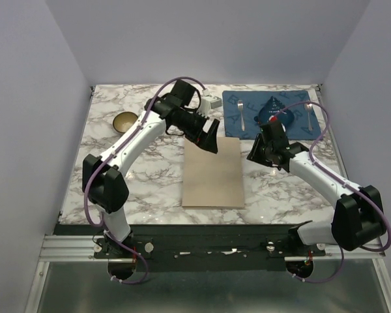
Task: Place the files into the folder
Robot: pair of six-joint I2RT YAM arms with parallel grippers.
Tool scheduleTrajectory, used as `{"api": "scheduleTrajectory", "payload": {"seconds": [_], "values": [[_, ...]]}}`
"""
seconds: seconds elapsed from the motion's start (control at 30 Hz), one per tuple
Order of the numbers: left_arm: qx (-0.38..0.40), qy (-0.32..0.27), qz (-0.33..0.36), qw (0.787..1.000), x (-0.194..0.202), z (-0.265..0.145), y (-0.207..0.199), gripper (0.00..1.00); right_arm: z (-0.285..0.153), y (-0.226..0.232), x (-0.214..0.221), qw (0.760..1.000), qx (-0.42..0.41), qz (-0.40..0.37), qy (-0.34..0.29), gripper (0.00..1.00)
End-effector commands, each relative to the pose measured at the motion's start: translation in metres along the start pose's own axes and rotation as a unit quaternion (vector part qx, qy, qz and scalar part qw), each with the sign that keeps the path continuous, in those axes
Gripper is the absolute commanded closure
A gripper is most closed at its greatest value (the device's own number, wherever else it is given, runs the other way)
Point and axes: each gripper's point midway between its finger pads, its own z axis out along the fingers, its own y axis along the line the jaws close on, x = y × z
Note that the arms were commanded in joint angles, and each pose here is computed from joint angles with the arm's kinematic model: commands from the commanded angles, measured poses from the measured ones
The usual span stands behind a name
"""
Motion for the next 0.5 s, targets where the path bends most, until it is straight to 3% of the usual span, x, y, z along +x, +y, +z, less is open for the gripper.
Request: {"api": "scheduleTrajectory", "payload": {"seconds": [0.0, 0.17, 0.47], "values": [[-0.071, -0.038, 0.031, 0.996, -0.001, -0.045, 0.017, 0.01, 0.008, -0.019, 0.001, 0.999, 0.049, -0.021, 0.004, 0.57], [-0.154, -0.038, 0.012, 0.987, 0.024, -0.064, 0.062, 0.01, 0.023, -0.021, 0.009, 0.998, 0.055, -0.024, 0.024, 0.57], [-0.193, -0.042, -0.039, 0.979, 0.066, -0.09, 0.105, 0.01, 0.063, -0.012, 0.032, 0.996, 0.041, -0.014, 0.075, 0.57]]}}
